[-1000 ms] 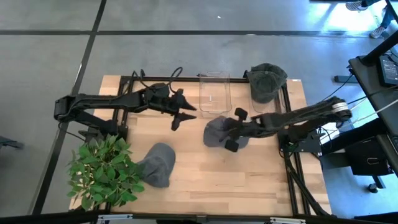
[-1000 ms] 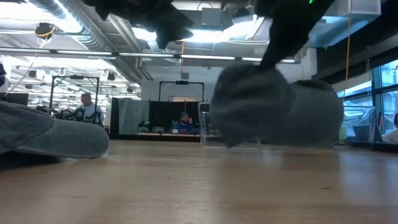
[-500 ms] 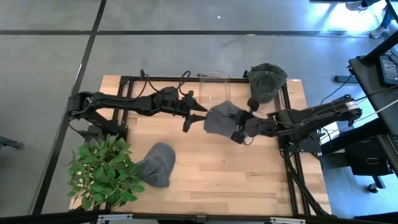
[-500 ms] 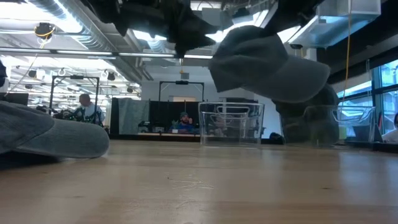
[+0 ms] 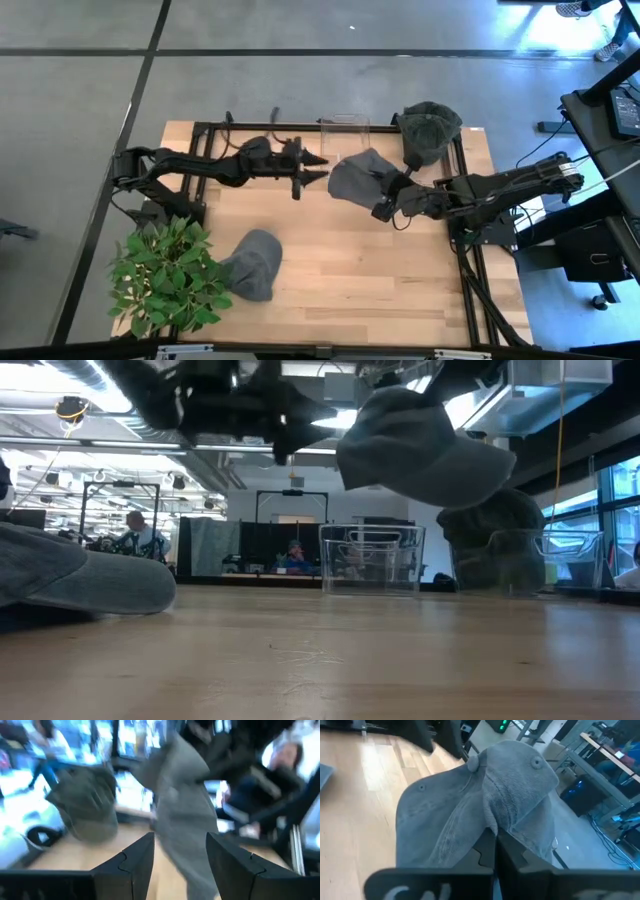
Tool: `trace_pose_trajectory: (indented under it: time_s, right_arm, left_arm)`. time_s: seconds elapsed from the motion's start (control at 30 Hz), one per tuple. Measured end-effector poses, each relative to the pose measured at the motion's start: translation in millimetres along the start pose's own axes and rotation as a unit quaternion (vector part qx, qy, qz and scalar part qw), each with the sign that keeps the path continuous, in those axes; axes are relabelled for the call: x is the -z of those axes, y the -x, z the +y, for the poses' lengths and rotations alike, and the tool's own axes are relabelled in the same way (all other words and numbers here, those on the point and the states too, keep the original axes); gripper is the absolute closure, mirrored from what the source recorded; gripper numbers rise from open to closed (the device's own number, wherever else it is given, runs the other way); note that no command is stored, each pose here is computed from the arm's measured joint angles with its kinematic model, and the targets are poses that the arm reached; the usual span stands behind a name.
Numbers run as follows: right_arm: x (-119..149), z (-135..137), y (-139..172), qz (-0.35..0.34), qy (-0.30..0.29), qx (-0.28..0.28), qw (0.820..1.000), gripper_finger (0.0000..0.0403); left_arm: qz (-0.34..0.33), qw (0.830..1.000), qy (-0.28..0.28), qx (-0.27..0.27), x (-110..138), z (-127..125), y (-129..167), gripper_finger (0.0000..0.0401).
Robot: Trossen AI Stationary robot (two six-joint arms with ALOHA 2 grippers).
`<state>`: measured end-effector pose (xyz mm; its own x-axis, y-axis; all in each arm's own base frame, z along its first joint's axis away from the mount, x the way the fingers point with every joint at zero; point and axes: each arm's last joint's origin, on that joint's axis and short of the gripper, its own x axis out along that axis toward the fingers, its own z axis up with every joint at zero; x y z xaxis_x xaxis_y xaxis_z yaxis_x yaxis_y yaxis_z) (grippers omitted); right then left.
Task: Pick & Place hat
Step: Put the right gray cap into the left transparent bin
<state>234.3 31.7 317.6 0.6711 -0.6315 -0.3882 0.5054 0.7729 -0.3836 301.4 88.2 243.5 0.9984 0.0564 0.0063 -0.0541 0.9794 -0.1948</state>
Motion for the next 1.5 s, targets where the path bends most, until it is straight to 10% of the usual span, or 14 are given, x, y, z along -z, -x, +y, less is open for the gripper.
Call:
trace_pose_trajectory:
  time_s: [1.5]
  right_arm:
    - [-26.5, -3.6, 5.5, -0.101, 0.016, -0.004, 0.995, 0.0399]
  left_arm:
    - [-0.072, 0.989, 0.044, 0.118, 10.5, -25.2, 14.8, 0.0215]
